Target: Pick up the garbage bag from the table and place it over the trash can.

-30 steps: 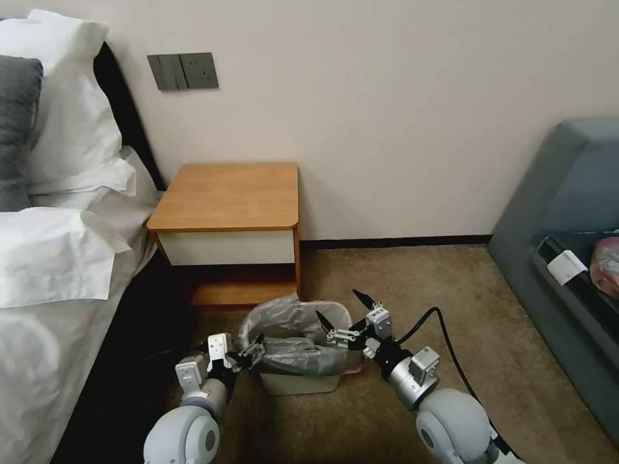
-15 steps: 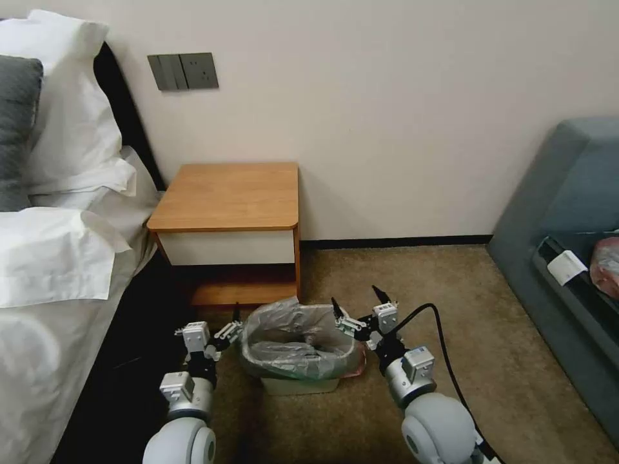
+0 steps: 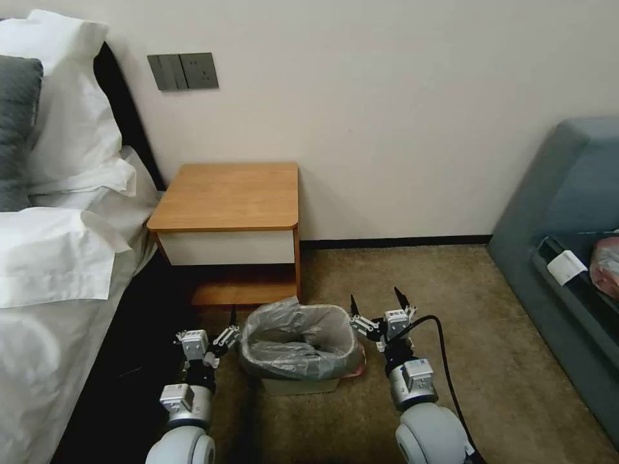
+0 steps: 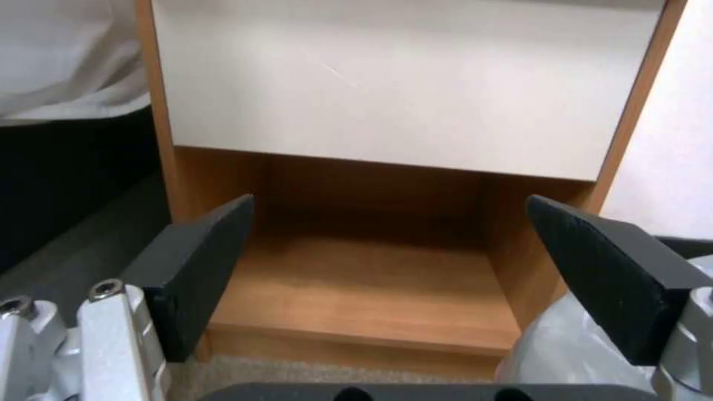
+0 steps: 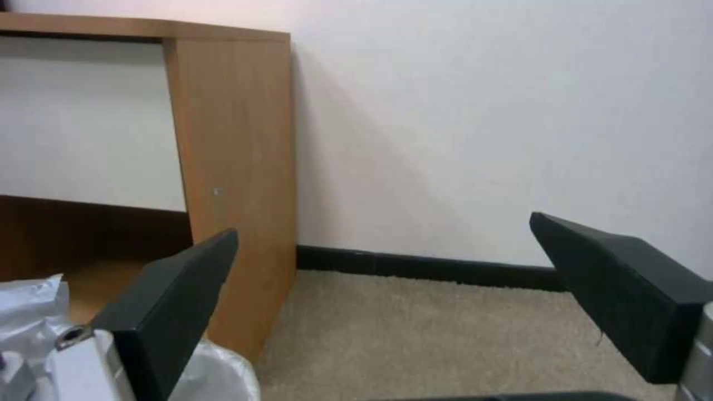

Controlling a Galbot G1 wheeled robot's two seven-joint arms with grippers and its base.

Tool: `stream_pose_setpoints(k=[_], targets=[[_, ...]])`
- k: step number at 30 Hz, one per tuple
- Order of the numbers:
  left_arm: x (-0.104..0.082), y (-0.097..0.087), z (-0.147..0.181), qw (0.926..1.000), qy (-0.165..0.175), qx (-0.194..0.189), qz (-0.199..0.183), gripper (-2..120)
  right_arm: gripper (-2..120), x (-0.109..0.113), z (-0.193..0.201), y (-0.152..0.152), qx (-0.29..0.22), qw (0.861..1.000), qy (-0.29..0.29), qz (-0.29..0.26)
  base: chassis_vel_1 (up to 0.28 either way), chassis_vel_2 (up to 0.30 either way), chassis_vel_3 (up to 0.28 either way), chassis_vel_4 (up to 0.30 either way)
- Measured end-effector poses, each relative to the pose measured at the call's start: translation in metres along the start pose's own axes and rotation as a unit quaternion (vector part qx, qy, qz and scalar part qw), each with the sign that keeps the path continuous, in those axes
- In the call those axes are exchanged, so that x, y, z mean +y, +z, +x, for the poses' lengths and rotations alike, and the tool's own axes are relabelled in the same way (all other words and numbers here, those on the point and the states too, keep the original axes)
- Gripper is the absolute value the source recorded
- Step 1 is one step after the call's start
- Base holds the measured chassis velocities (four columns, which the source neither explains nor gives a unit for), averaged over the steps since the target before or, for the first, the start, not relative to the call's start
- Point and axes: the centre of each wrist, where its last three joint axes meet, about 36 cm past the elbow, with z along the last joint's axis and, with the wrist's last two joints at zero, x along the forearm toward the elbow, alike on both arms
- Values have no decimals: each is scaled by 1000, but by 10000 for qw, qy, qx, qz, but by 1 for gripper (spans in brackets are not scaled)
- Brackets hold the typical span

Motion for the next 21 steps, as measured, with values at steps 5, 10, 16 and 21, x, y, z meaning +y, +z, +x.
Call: stream_pose_setpoints(k=[5, 10, 16, 21], targets=[[0, 0, 0, 10000, 2, 10, 3, 93, 100, 0, 0, 0, 0, 10000, -8, -1, 0, 0, 0, 0], [0, -1, 0, 10000, 3, 19, 7, 93, 100, 0, 0, 0, 1, 10000, -20, -5, 0, 0, 0, 0], [0, -1, 0, 10000, 3, 23, 9, 93, 100, 0, 0, 0, 3, 10000, -25, -6, 0, 0, 0, 0], [0, -1, 0, 10000, 4, 26, 11, 93, 100, 0, 0, 0, 4, 10000, -28, -8, 0, 0, 0, 0]])
